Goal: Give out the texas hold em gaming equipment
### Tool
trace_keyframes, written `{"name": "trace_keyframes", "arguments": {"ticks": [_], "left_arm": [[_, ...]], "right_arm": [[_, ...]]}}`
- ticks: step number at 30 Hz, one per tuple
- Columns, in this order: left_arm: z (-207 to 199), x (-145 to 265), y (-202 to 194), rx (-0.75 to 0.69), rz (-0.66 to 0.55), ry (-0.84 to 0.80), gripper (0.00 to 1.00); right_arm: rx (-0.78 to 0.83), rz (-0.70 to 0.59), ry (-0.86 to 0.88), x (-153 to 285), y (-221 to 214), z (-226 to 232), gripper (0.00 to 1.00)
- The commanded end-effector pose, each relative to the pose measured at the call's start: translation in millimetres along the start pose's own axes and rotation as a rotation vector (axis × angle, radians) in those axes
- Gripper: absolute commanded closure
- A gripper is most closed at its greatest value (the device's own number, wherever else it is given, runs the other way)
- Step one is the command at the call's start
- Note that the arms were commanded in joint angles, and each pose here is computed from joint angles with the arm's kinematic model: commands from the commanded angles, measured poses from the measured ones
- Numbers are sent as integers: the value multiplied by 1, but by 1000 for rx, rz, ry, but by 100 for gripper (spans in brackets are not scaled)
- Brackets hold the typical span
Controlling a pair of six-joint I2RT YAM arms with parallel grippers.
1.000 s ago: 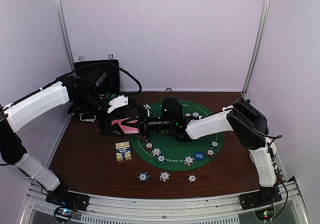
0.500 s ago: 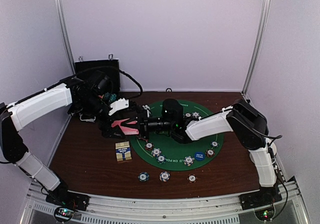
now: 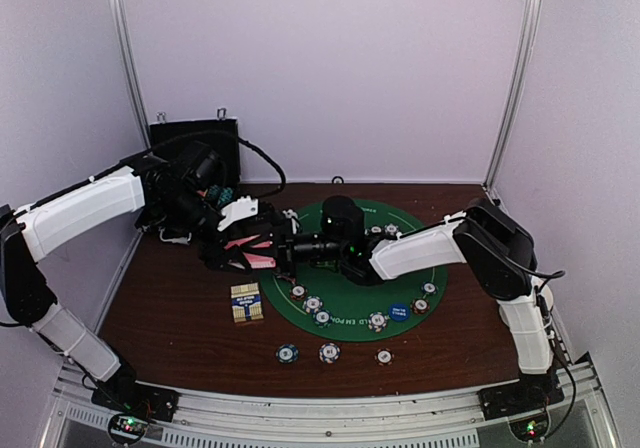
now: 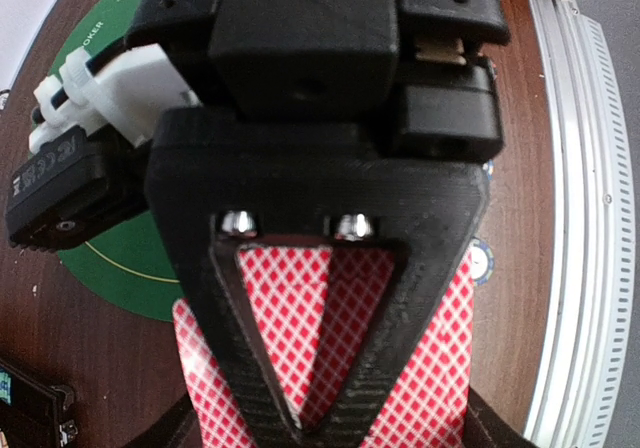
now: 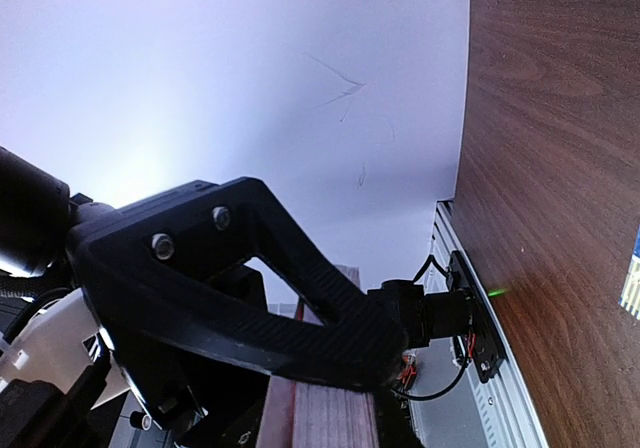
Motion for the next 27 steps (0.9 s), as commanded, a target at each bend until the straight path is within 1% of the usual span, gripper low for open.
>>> {"name": "trace_keyframes", "arguments": {"ticks": [1,3,6,8,10,11,12,17,24,27], "left_arm": [[0,4,5,-32,-27,-8,37],[-1,6,5,-34,-27,-7,44],[-3,6,3,-36,-26,-18,50],[-5,6,2,-41,-25,-26,56],[-5,5,0,-42,-22,-29,72],[-5,5,0,-43,-20,-26,78],[-5,5,0,-43,-17,-24,82],[-2,4,-2,-45,-5,-10,89],[0,2,-5,-39,14,10,90],[0,0,-7,-32,19,5,93]], "right_arm": [[48,5,37,-3,2,15,97],[43,2,7,0,2,10,88],[55,-6,-39,6,4,5,77],[66,-12,-60,8,5,7,64],[77,-9,-91,10,6,6,54],[83,-7,-102,10,6,7,50],[91,-6,-103,10,6,9,48],[100,3,-106,9,7,14,44],[104,11,-136,8,8,12,42],[105,8,-124,6,8,14,45]]}}
Point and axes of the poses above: each gripper's point midway between its finger pads, its own x axis back along the fingers, its own z axis along the line the jaws close on, y = z × x, the point moved 6 cm from there along x, back along the fingers, and after that the axes turned 15 degrees about x, right-handed, at the moved point
